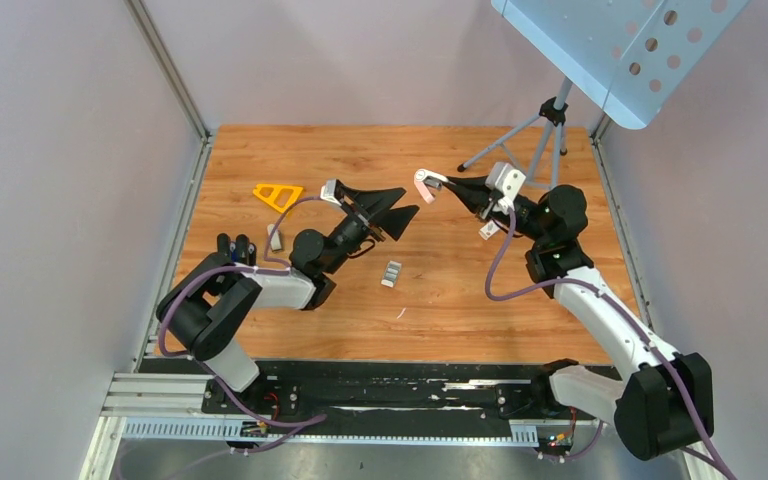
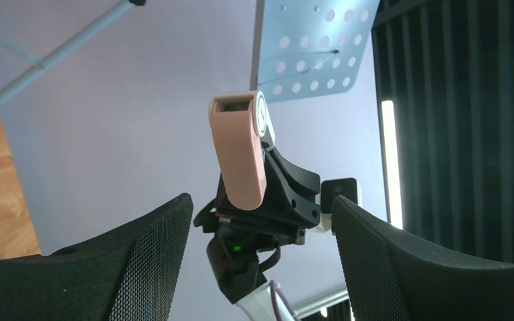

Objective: Unload the staples from the stapler
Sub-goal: Unload the staple at the center of the board.

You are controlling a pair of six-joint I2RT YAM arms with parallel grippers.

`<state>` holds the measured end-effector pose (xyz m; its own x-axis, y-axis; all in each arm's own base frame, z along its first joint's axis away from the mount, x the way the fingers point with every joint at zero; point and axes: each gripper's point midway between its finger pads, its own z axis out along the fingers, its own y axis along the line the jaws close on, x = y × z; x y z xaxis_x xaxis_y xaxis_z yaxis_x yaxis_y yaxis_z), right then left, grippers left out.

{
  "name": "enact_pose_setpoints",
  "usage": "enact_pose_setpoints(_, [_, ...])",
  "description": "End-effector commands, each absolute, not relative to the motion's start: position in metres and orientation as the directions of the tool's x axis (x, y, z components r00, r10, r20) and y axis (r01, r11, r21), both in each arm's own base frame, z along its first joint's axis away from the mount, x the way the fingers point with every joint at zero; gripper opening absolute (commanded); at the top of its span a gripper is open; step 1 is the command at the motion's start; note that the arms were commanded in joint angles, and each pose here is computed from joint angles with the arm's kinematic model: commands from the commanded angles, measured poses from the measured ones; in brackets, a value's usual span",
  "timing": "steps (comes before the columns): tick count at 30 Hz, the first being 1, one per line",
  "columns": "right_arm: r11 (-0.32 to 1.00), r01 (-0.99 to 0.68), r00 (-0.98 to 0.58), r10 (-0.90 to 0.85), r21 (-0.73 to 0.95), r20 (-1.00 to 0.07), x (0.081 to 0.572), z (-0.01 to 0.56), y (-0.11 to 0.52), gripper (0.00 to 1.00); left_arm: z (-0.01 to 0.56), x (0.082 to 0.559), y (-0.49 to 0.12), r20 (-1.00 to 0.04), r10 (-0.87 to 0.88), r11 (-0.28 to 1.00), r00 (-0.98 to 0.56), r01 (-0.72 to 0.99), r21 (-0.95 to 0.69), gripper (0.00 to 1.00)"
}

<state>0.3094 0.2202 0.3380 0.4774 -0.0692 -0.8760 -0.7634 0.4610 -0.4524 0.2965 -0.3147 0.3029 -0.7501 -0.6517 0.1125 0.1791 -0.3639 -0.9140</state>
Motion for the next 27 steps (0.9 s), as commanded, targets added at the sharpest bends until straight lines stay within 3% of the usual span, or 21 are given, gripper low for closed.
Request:
enact_pose_setpoints(1, [0.509, -0.729, 0.518, -0.027, -0.458, -0.855, 0.304, 0.353, 0.223, 0.0, 0.325, 0.287, -0.325, 0.123, -0.603, -0.452, -0.788, 0.211, -0.867, 0.76])
enact_pose_setpoints(9, [0.506, -0.739, 0.511, -0.009, -0.445, -0.86, 0.295, 0.349, 0.228, 0.0, 0.334, 0.287, -0.339, 0.112, -0.578, -0.471, -0.808, 0.218, -0.855, 0.6])
enact_pose_setpoints(14, [0.504, -0.733, 0.521, -0.014, -0.456, -0.853, 0.292, 0.348, 0.228, 0.0, 0.331, 0.287, -0.343, 0.115, -0.568, -0.47, -0.815, 0.206, -0.858, 0.44])
enact_pose_setpoints(27, [0.484, -0.731, 0.54, -0.021, -0.481, -0.842, 0.285, 0.345, 0.23, 0.0, 0.326, 0.287, -0.348, 0.114, -0.551, -0.471, -0.827, 0.195, -0.86, 0.38])
